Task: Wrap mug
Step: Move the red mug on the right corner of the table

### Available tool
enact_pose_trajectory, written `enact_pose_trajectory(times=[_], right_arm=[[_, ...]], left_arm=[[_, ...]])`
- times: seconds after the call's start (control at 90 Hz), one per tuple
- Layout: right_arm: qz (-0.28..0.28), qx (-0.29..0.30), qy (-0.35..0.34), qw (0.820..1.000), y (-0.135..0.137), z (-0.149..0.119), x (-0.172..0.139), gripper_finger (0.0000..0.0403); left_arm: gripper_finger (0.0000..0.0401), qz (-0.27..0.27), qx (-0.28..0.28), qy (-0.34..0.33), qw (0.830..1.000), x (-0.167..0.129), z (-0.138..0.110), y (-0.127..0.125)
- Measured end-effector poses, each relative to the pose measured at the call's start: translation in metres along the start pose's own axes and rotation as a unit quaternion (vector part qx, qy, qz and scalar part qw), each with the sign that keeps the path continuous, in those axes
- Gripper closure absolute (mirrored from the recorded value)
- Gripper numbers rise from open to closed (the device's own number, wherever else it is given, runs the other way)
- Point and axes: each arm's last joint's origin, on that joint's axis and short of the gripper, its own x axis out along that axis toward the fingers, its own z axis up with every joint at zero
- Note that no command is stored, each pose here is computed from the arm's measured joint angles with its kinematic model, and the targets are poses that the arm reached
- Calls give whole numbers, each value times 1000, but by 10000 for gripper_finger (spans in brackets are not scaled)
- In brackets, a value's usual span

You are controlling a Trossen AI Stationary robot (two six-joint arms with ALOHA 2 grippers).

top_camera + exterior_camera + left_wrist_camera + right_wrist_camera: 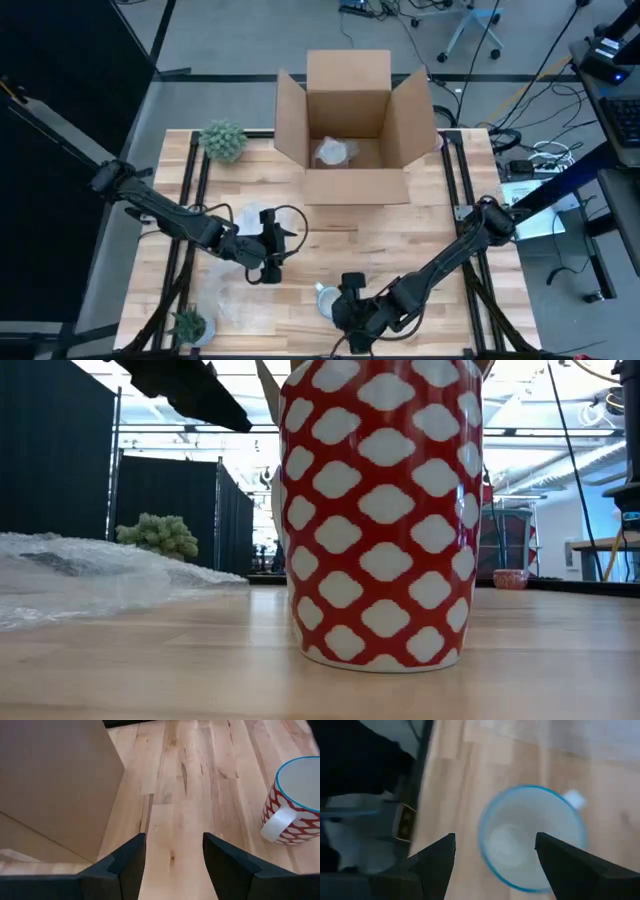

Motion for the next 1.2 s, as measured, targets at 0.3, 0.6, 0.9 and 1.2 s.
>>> enact_pose_trajectory(times=[0.3, 0.6, 0.9, 1.2], right_arm=[[-10, 0, 16, 1000, -7, -2, 20, 145], [-26, -25, 50, 998, -8, -15, 50, 195], [-39, 2, 72, 997, -9, -20, 52, 348], [-54, 84, 106, 989, 9, -36, 26, 397]], left_arm=[[221, 1, 3, 3, 1000, 0, -1, 0], [221, -13, 14, 31, 999, 9, -7, -5], [221, -20, -1, 51, 998, 18, -13, -10], [221, -31, -9, 57, 998, 16, -15, -13]])
